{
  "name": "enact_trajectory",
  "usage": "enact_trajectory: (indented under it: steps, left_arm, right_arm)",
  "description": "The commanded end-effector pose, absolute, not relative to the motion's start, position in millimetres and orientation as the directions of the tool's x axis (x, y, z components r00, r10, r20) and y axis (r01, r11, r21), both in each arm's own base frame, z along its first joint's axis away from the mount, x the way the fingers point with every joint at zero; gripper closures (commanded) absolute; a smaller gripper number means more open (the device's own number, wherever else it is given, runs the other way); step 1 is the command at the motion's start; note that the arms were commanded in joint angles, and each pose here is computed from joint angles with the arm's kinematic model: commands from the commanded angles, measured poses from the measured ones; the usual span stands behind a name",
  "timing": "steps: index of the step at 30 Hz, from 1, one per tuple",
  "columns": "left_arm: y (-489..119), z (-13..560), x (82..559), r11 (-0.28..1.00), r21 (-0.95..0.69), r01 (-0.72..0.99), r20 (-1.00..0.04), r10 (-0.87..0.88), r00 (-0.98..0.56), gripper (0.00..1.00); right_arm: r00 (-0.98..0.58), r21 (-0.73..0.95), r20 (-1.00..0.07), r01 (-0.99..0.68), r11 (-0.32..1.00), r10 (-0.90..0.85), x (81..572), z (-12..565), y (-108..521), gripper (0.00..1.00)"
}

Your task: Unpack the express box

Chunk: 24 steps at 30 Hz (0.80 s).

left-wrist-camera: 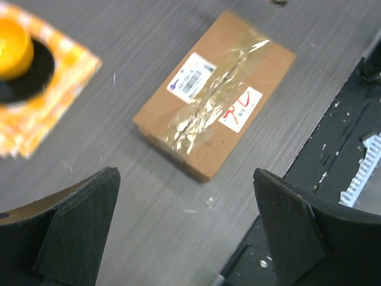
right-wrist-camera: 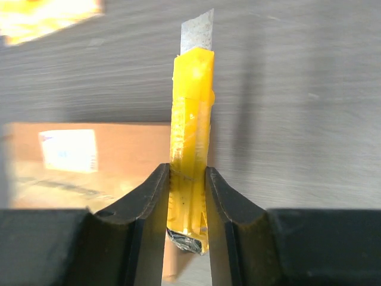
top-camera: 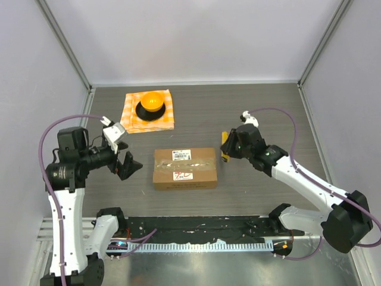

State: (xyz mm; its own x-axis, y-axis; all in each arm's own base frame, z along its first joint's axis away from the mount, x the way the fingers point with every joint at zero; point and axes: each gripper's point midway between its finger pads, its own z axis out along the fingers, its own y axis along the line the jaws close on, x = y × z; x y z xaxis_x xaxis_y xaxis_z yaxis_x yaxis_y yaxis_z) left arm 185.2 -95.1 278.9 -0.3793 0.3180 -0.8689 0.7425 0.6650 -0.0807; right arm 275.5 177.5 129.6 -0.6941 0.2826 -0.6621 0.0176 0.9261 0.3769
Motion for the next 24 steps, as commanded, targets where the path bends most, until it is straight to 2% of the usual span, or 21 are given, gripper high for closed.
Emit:
enact_trajectory:
  steps: [1,3,7,11,19,24]
  left_arm:
    - [-121.9,296.8,175.2,0.43,0.086,0.899,-0.929,0.36,-0.084,0.0]
    - [-128.1,296.6,174.2,0.369,0.134,0.92,-0.933,0.36,-0.009,0.0]
    - [-139.8,296.8,171.4,0.25,0.238,0.939,-0.93,0.339,0.145,0.0]
    - [-150.3,296.8,174.9,0.163,0.329,0.93,-0.914,0.301,0.27,0.0]
    - [-167.4,288.7,175.5,0.052,0.455,0.889,-0.865,0.261,0.428,0.02]
    - [-168.9,271.2,167.3,-0.043,0.531,0.846,-0.801,0.301,0.518,0.05]
  right_arm:
    - [-0.754,0.577,-0.622,-0.26,0.774,0.21,260.1,206.3,242.3,0.95]
    - [-0.792,0.627,-0.583,-0.298,0.72,0.181,252.7,216.6,257.9,0.96]
    - [-0.854,0.774,-0.514,-0.42,0.473,0.083,217.0,256.3,298.6,0.96]
    - [-0.86,0.811,-0.51,-0.488,0.323,-0.018,189.0,275.3,323.1,0.97]
    - [-0.891,0.878,-0.428,-0.45,0.163,-0.152,156.8,290.0,361.2,0.99]
    - [-0.9,0.897,-0.38,-0.415,0.154,-0.214,148.4,283.9,381.6,0.99]
